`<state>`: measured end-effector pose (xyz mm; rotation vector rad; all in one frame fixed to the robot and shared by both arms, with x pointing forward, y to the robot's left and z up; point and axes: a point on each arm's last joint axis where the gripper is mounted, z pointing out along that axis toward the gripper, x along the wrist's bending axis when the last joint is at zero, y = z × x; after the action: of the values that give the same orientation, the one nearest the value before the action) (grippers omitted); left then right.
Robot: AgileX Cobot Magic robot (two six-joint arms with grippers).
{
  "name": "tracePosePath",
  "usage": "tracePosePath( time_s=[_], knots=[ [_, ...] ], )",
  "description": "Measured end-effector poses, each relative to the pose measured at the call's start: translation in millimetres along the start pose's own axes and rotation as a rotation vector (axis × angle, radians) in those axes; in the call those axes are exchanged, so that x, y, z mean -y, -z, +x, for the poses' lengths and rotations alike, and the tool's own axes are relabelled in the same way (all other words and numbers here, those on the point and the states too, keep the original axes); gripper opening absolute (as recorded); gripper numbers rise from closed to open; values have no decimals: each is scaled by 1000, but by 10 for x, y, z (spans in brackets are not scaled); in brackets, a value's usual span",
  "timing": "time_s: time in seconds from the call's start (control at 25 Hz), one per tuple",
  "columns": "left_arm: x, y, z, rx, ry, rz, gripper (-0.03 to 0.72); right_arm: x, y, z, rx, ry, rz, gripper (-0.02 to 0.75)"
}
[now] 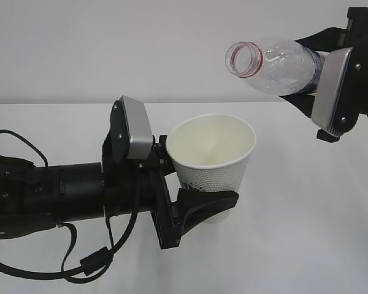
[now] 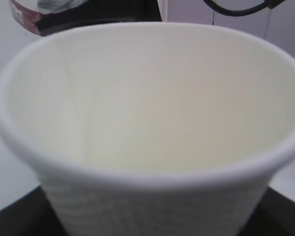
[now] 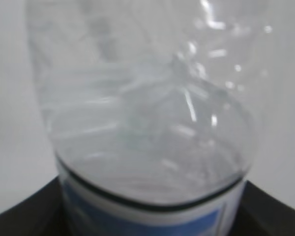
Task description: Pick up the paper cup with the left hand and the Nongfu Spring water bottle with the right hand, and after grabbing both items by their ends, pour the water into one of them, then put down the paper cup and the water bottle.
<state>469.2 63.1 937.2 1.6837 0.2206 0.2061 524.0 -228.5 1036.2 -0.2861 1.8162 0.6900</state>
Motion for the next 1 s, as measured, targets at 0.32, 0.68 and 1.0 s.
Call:
tracePosePath(
  time_s=[0.32,0.68,1.0],
  knots=[
    [0,0,0,0,1,0,569,-20,-22,-138,39,45,-14,482],
    [1,0,-20,22,-9,2,568,-25,-23,-146,43,97,-18,482],
    [6,1,-63,69,-33,6,563,-26,-23,-146,44,133,-18,482]
  ],
)
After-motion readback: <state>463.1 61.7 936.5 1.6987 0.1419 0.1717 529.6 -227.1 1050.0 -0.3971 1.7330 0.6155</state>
